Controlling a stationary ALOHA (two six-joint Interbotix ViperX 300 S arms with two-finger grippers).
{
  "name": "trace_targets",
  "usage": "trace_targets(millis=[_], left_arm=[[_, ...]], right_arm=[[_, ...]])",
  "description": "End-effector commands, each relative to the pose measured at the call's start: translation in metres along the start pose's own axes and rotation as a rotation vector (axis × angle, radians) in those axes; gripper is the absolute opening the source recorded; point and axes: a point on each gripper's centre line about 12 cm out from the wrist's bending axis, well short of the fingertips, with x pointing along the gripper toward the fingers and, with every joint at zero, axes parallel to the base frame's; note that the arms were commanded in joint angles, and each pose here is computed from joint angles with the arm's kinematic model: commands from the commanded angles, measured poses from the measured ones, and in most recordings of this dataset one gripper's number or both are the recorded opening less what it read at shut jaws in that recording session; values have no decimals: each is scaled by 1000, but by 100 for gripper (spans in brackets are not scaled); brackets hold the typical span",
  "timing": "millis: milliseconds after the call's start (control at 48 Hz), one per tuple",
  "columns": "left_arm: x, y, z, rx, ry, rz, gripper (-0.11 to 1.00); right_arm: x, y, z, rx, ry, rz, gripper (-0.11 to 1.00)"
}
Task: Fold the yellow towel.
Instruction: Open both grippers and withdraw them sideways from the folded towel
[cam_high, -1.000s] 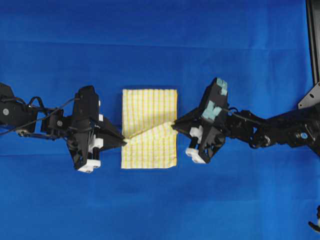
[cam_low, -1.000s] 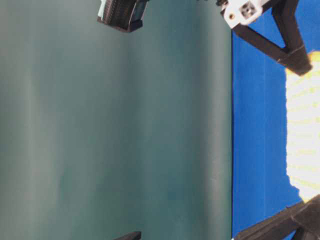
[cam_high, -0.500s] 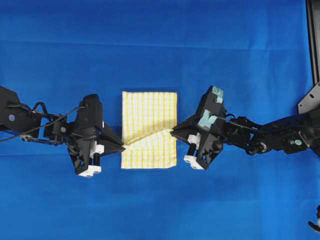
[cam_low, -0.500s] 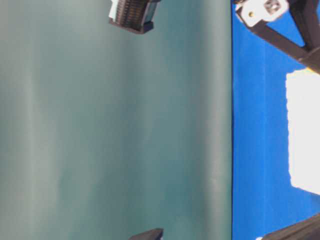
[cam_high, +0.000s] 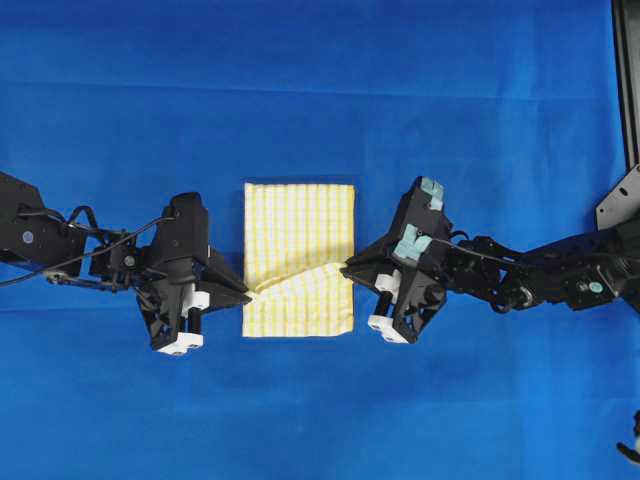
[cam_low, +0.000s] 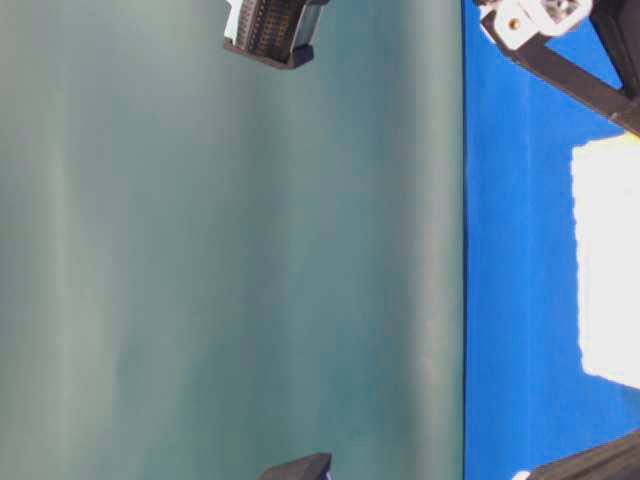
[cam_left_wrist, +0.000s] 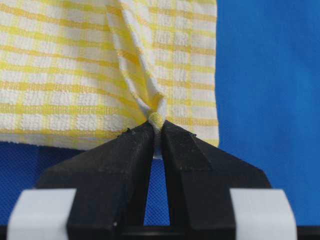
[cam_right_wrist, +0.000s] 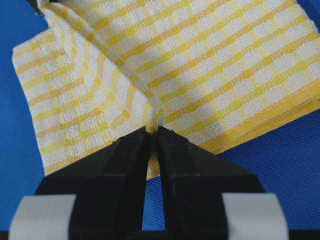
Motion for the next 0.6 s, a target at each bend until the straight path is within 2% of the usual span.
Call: trace_targets(millis=[0, 21, 83, 188, 208, 229, 271, 313, 375, 459, 584], left_arm=[[-6, -3, 15, 2, -50, -14, 5], [-7, -4, 16, 4, -52, -15, 7], [-10, -5, 21, 2, -66, -19, 20], [-15, -6, 25, 2, -77, -24, 51], [-17, -6, 26, 2, -77, -25, 59], [-18, -7, 26, 3, -77, -26, 65], [-23, -7, 28, 2, -72, -28, 75], [-27, -8, 31, 1, -73, -30, 76], [-33, -8, 34, -3, -67, -29, 67], [-43, -7, 38, -5, -66, -28, 60], [-60, -6, 44, 0, -84, -33, 60]], right_arm=[[-1, 7, 7, 9, -19, 17, 7], [-2, 7, 8, 10, -20, 18, 9], [-3, 7, 9, 11, -25, 21, 23], [-7, 11, 14, 0, -38, 36, 55], [-10, 12, 16, -5, -44, 42, 58], [-12, 12, 17, -8, -49, 47, 67], [-17, 14, 21, -15, -62, 61, 78], [-22, 15, 26, -22, -75, 72, 81], [-32, 17, 33, -33, -98, 90, 76], [-45, 17, 42, -51, -129, 112, 71], [-69, 14, 54, -83, -182, 141, 73]])
